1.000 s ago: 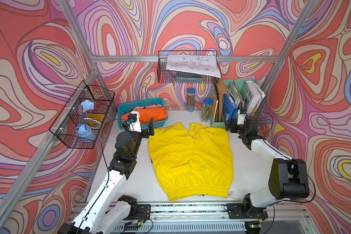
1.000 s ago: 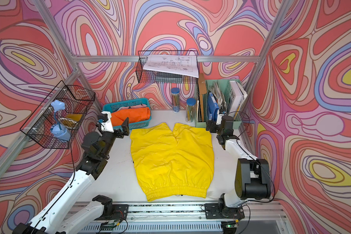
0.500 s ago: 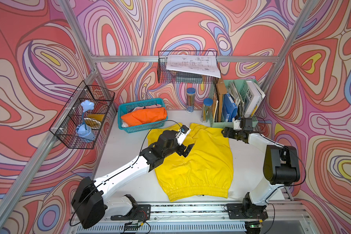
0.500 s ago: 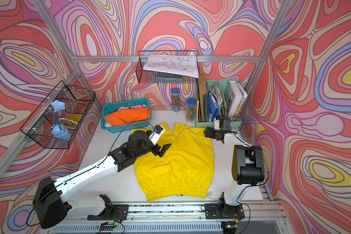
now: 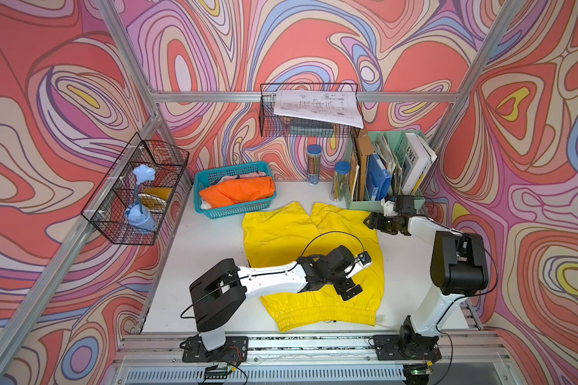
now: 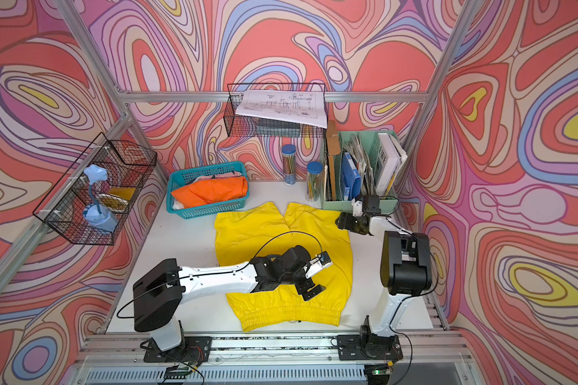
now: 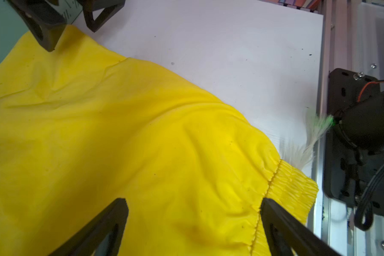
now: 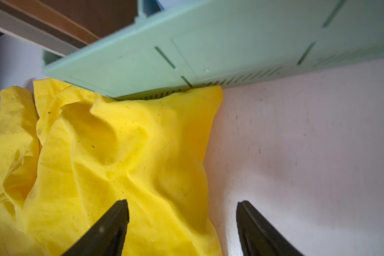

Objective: Roll up the shorts
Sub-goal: Fold the shorts at the center of the board.

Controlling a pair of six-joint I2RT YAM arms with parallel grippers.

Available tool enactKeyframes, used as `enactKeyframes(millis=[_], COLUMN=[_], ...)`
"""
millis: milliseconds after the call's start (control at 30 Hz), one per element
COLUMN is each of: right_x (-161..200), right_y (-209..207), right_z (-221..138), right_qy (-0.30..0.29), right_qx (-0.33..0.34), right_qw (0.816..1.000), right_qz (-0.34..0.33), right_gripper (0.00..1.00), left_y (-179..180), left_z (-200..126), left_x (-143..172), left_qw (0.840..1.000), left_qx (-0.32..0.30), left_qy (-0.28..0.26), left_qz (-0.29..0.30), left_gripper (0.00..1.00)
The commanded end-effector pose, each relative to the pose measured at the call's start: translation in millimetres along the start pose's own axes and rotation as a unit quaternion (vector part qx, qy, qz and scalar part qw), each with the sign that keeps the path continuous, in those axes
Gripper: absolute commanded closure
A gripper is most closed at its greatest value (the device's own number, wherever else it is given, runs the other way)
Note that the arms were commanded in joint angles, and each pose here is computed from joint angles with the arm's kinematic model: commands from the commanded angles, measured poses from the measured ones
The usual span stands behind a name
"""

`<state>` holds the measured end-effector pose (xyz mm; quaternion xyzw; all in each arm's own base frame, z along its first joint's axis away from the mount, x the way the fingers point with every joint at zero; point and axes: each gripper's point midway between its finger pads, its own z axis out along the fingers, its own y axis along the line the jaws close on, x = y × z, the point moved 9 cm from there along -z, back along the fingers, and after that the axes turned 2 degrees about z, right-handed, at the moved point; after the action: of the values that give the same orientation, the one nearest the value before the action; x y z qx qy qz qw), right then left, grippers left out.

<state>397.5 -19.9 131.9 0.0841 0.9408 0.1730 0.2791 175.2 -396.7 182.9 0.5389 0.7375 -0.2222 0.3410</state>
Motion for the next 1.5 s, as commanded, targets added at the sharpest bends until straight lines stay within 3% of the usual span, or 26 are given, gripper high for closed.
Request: enactKeyframes(millis=[0,267,1033,1300,1467], right_x=[-4,-3,-1,0,-1], right_y=[-1,0,-1,0,-1], right_z=[-1,3,11,18,21], right_qy=[0.004,0.012,0.028,0.031,0.02], right_qx=[-0.011,-0.022,-0.041,-0.06,-0.062], right_qw=[1.0,1.0,0.999,0.997,0.997], right_qz=[0.008,0.006,0.022,0.029,0.04], right_gripper=[0.23,0.28,0.34,0.39,0.56], left_y=[-11,-58,-78,-76,-75], left_z=[6,41,85,101,97], left_x=[-10,0,25,31,29], left_qw=[1.0,0.999,0.994,0.992,0.992], left_qx=[0.009,0.025,0.016,-0.006,-0.009], left_qy=[-0.006,0.04,0.101,0.121,0.117], left_qz=[-0.022,-0.005,-0.024,-0.032,-0.035], left_gripper=[0.01,0.01,0.04,0.21,0.52])
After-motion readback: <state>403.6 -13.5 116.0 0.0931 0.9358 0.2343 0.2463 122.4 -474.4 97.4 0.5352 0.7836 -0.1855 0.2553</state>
